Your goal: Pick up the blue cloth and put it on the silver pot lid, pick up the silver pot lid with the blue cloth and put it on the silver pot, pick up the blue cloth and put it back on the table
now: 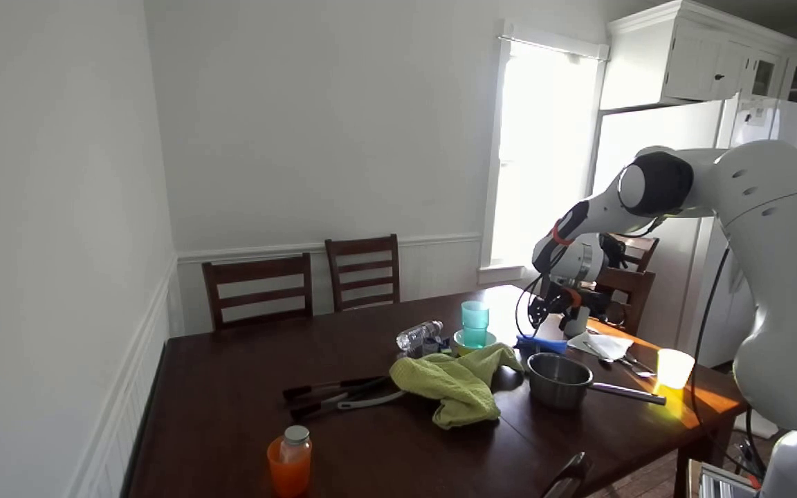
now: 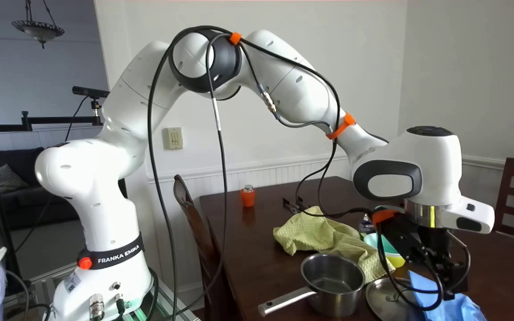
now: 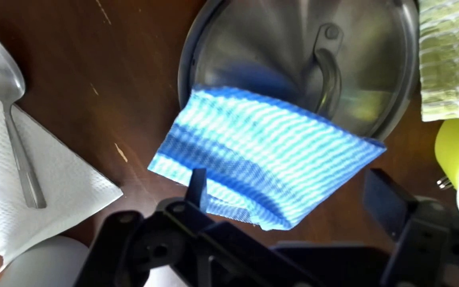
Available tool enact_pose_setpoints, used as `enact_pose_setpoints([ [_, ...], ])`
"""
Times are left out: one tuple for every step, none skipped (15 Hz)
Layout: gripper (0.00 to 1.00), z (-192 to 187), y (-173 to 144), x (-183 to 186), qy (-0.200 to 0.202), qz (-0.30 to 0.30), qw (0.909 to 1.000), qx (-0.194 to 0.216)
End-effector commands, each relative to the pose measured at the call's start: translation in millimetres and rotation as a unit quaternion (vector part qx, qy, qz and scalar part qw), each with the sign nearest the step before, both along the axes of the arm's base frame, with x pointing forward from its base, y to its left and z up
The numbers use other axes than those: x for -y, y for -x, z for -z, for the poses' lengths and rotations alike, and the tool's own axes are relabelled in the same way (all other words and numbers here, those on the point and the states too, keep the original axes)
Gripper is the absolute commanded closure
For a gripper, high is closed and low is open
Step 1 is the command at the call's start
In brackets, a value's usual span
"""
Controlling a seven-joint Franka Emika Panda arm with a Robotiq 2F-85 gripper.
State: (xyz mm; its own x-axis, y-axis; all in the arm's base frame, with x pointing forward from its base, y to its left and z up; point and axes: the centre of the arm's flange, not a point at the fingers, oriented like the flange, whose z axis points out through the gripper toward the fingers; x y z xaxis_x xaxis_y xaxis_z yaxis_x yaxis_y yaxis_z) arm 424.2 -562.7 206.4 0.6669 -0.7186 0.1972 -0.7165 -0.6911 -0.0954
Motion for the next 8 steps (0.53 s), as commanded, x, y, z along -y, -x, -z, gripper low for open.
enact_pose_setpoints([
  [0.00, 25, 0, -2, -0.013, 0.015, 0.9996, 0.019],
  [0.00, 31, -2, -1, -0.019, 0.018, 0.9995, 0.019],
  [0.00, 36, -3, -2, -0.024, 0.020, 0.9993, 0.019],
  [0.00, 40, -5, -4, -0.030, 0.019, 0.9992, 0.019],
  [0.02, 42, -6, -6, -0.035, 0.018, 0.9991, 0.015],
  [0.19, 45, -7, -8, -0.037, 0.017, 0.9991, 0.011],
  [0.27, 47, -7, -9, -0.039, 0.014, 0.9991, 0.010],
  [0.28, 50, -7, -9, -0.042, 0.014, 0.9990, 0.010],
])
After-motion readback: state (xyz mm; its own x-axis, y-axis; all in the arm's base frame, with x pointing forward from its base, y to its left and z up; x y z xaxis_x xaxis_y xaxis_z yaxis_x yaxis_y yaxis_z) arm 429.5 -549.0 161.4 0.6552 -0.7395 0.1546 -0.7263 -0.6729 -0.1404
